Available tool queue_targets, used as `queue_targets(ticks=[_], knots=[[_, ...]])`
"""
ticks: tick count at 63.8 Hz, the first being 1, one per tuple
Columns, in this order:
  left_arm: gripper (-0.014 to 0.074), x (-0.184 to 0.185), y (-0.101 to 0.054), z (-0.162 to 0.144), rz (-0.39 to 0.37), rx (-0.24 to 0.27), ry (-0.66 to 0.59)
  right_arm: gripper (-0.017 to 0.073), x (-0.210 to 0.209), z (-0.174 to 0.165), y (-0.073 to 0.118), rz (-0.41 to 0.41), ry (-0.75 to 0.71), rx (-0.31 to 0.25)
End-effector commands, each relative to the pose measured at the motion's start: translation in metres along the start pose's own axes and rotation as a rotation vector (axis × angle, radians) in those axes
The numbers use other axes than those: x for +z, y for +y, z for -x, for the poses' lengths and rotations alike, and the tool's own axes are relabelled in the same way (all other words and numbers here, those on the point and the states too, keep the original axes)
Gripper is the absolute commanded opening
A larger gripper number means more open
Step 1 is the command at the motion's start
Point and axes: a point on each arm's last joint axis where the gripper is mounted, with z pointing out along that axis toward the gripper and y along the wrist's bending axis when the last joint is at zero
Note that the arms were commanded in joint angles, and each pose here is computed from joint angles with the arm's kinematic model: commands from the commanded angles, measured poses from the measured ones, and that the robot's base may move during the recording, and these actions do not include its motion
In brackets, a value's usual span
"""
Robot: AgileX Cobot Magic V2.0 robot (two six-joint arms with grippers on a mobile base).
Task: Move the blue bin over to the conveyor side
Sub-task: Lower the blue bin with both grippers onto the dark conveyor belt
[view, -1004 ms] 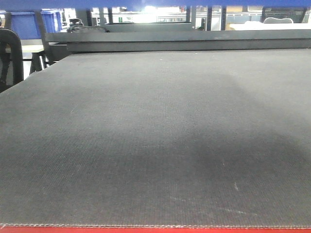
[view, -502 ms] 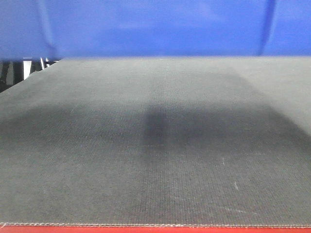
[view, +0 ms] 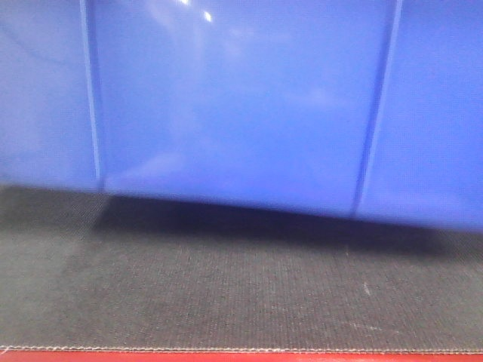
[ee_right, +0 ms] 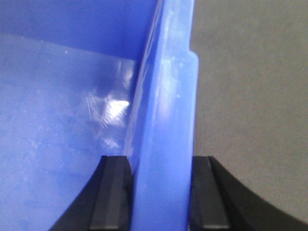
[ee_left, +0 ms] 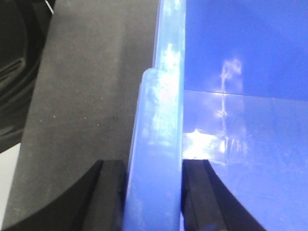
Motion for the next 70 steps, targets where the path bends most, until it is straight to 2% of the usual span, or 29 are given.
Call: queue_targets(ticks=[1,26,42,51,62,66,70], knots=[[-0.002,-0.008,-0.013,0.01,-0.115,-0.066,-0.134,-0.0089,-0.008,0.044,0.015,0.113,-0.481,-0.004],[-0.002,0.007,-0.011,0.0,-0.099,-0.06,-0.096,-0.0089,0.021,0.053,0.02,0.128,-0.539,-0.007],[-0.002,0.019,-0.012,-0.007,-0.084,-0.052,-0.045,-0.0089,0.017,0.06,0.021,0.14,-0.63,-0.006],[-0.002,0.019,-0.011,-0.005,-0.073,-0.031,-0.065,-0.0089,0.018,0.059,0.021,0.138,-0.613,-0.006],[-0.0018,0.019,-0.011,-0.006,-0.07,-0.032,-0.057,-0.0085,0.018,0.058,0.021,0.137,-0.608,-0.007],[-0.0003,0.019,-0.01,-0.007,-0.065,-0.029,-0.051,-0.0041,0.018,0.058,0.021,0.136,-0.602,-0.007],[0.0046,0.019,-0.011,-0.007,-0.065,-0.03,-0.051,0.0085,0.019,0.057,0.021,0.135,-0.595,-0.007]])
